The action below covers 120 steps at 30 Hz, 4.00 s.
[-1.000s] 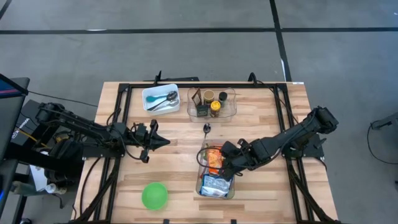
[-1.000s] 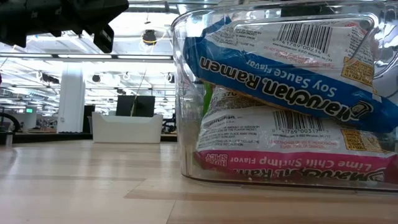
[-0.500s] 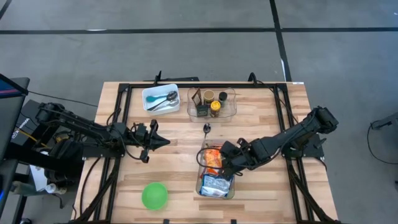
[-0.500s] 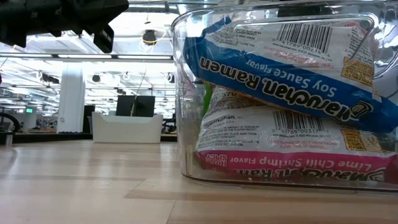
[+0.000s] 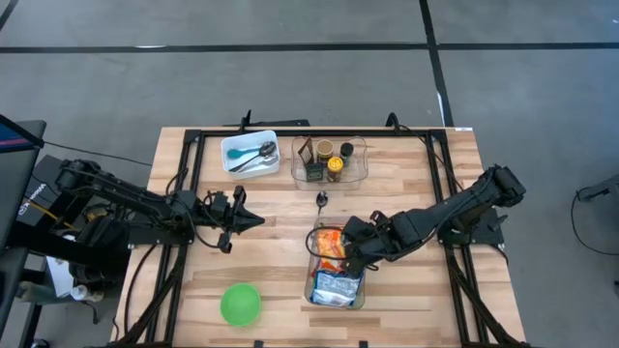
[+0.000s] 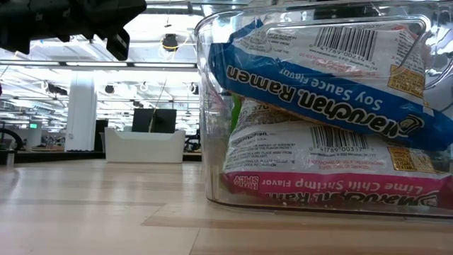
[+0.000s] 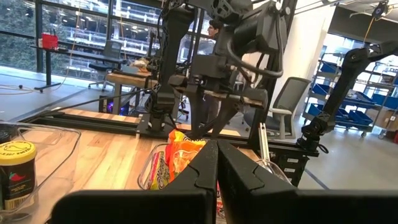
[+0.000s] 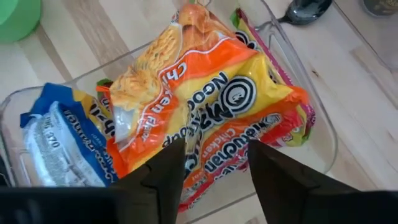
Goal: Pick & Place Food Item
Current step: Put the orange noodle pack into the bottom transparent bin, then put the black spoon into the white bin
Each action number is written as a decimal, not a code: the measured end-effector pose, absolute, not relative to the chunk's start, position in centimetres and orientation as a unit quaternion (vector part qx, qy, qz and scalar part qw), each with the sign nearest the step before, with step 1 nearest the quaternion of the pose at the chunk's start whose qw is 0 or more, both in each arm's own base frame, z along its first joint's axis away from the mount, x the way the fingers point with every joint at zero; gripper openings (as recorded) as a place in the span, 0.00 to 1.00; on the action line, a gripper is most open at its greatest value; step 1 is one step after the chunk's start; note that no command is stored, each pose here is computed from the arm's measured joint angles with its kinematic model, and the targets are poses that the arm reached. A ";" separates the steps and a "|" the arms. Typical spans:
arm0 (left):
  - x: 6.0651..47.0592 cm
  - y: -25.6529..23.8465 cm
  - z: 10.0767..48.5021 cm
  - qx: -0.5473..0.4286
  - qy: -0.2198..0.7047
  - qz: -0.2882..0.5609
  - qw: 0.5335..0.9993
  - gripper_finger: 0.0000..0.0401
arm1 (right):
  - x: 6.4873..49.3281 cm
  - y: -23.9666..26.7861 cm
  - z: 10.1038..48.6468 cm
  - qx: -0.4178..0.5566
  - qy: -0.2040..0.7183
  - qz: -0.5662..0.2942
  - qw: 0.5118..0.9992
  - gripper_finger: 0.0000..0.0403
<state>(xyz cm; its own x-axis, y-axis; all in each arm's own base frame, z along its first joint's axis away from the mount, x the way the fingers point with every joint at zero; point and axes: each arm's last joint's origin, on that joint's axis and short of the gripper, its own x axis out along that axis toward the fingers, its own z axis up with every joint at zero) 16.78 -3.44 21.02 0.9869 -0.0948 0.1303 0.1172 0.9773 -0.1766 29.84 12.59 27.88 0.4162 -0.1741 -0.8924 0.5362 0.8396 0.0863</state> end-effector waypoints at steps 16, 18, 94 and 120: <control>16.8 -3.4 20.9 -0.092 -0.057 -0.053 0.993 0.00 | 30.4 12.7 29.6 0.159 0.466 -0.204 0.846 0.29; 16.8 -3.4 21.0 -0.092 -0.057 -0.053 0.993 0.00 | 30.6 12.8 29.7 0.142 0.457 -0.190 0.857 0.25; 16.8 -3.4 21.0 -0.092 -0.057 -0.053 0.993 0.00 | 27.5 17.5 30.2 0.011 0.442 -0.155 0.883 0.00; 16.8 -3.4 21.0 -0.092 -0.057 -0.053 0.993 0.00 | 34.0 9.8 35.5 0.048 0.265 -0.001 0.963 0.00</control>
